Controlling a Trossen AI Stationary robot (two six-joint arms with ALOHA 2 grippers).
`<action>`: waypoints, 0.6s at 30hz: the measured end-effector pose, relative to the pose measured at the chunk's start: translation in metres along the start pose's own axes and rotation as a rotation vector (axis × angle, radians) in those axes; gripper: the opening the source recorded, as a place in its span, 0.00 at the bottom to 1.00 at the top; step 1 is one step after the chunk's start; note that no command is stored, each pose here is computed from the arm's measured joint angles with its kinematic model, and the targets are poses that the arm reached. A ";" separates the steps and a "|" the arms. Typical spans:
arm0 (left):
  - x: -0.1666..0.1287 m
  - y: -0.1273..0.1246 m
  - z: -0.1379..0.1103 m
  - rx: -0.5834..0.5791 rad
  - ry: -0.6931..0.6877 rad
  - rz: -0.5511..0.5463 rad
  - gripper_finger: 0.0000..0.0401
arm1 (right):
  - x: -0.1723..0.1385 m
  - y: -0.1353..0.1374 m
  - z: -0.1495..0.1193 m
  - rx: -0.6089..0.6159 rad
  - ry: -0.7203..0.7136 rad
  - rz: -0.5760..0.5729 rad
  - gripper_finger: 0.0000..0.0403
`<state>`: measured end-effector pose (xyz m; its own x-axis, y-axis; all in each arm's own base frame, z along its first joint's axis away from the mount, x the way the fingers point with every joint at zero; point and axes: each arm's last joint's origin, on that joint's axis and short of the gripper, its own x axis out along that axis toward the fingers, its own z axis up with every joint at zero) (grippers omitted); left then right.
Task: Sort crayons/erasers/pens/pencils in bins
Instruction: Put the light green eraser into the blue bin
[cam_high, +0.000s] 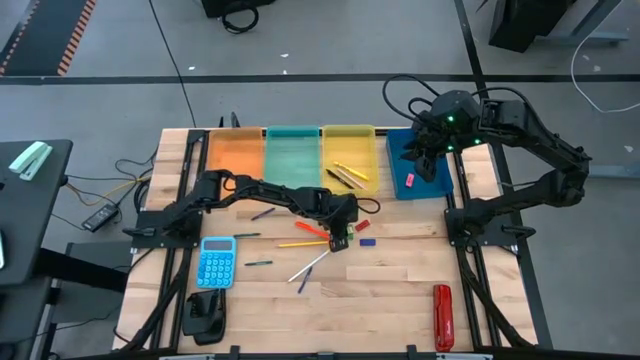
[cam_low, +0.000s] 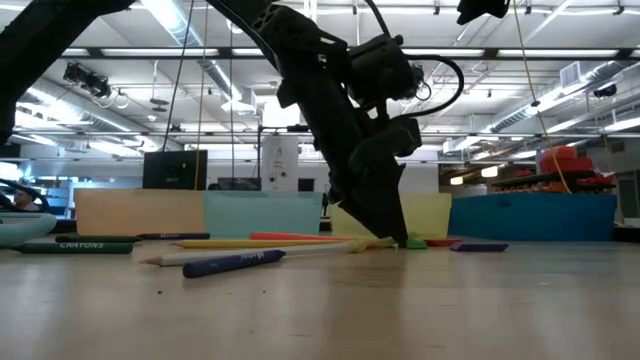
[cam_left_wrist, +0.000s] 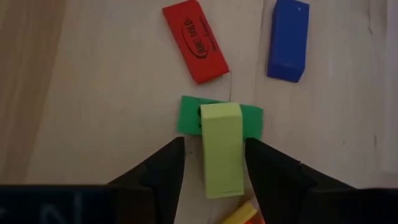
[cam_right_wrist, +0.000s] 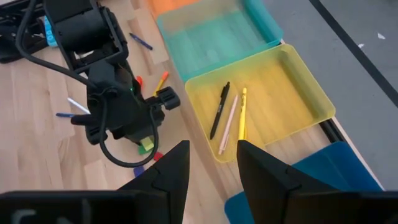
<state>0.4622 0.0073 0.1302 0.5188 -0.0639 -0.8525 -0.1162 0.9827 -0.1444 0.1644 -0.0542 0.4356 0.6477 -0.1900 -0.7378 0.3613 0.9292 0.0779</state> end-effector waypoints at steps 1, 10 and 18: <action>0.000 0.000 0.000 0.001 0.001 0.000 0.44 | 0.000 0.000 0.000 0.001 0.000 0.000 0.35; 0.003 -0.004 -0.001 -0.011 -0.004 0.007 0.32 | 0.000 0.000 0.000 0.017 0.000 0.000 0.35; 0.001 -0.006 0.003 -0.101 -0.010 0.001 0.21 | 0.000 0.000 0.000 0.016 -0.001 0.000 0.35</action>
<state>0.4661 0.0019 0.1322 0.5269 -0.0609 -0.8477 -0.2012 0.9601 -0.1941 0.1644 -0.0543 0.4356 0.6482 -0.1902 -0.7374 0.3721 0.9239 0.0889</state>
